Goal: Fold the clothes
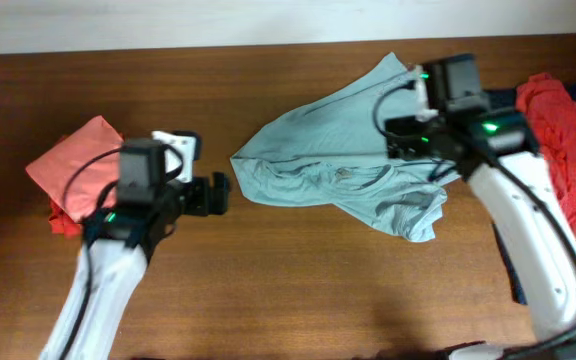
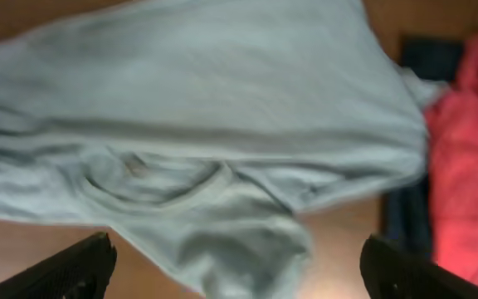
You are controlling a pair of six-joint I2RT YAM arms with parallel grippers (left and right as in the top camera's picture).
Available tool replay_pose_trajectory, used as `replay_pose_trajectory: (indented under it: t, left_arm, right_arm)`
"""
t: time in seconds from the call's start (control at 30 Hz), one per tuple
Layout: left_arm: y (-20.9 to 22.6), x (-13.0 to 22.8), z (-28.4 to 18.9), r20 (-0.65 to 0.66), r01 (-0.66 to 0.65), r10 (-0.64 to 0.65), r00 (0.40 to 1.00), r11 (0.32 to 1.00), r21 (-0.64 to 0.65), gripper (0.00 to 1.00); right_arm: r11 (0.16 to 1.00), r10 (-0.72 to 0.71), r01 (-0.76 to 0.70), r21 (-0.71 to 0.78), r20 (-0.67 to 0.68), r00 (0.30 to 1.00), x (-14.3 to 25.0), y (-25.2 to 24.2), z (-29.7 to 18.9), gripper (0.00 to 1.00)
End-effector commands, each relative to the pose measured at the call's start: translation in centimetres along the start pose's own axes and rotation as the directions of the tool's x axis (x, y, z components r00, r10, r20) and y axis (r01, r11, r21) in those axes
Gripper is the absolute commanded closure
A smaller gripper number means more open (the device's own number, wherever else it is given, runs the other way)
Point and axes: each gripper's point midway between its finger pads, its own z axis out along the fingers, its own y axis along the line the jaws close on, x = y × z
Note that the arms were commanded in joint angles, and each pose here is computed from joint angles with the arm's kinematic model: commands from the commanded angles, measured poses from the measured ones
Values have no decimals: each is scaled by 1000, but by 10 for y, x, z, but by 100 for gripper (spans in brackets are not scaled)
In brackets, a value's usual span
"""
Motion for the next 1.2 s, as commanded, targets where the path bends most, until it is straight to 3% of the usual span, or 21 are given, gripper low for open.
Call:
replay_pose_trajectory:
  t: [0.0,0.1,0.3,0.33,0.4,0.5,0.57,0.63,0.7,0.9,0.97,1.0,1.03,1.17]
  left_arm:
    - [-28,19,50,-124,28,-12,992,991,129,1]
    - [-37,36,99,-187,73,-46,981,987,140,1]
    - [-49,52,151,-203,104,-70,977,982,160,1]
    - [-50,51,155,-196,100,-67,978,981,163,5]
    - [-51,48,163,-174,91,-61,983,981,172,27]
    - [-37,41,169,-127,75,-63,990,993,94,87]
    - [-26,36,170,-104,68,-64,992,997,35,99]
    - [-8,18,167,-57,81,-82,995,996,-24,100]
    - [6,-3,160,-15,98,-99,995,994,-42,100]
    - [107,-128,87,217,222,-180,959,957,-188,100]
    - [130,-152,62,267,271,-213,940,942,-200,96]
    - [136,-161,52,277,282,-225,934,941,-187,68]
    - [134,-164,43,253,290,-249,935,947,-140,1]
    - [98,-118,48,13,330,-330,944,944,-15,1]
  right_arm:
    - [998,51,-49,50,-45,998,11,-27,-6,2]
    - [996,74,-71,51,-55,996,14,-34,-5,1]
    - [996,77,-75,43,-58,995,14,-34,-5,1]
    - [996,77,-75,43,-58,995,14,-34,-5,1]
    - [996,78,-75,43,-58,995,14,-34,-5,1]
    - [996,77,-75,43,-58,995,14,-34,-5,1]
    - [996,77,-75,43,-60,995,15,-34,-5,1]
    - [996,77,-74,44,-61,995,15,-34,-5,1]
    - [996,78,-75,45,-66,995,16,-34,-5,1]
    - [996,77,-74,45,-71,995,17,-34,-5,1]
    - [996,77,-73,45,-72,994,18,-34,-5,1]
    - [996,76,-73,45,-73,994,18,-34,-5,1]
    - [996,77,-73,45,-72,994,18,-34,-5,1]
    - [996,77,-74,44,-72,994,18,-34,-5,1]
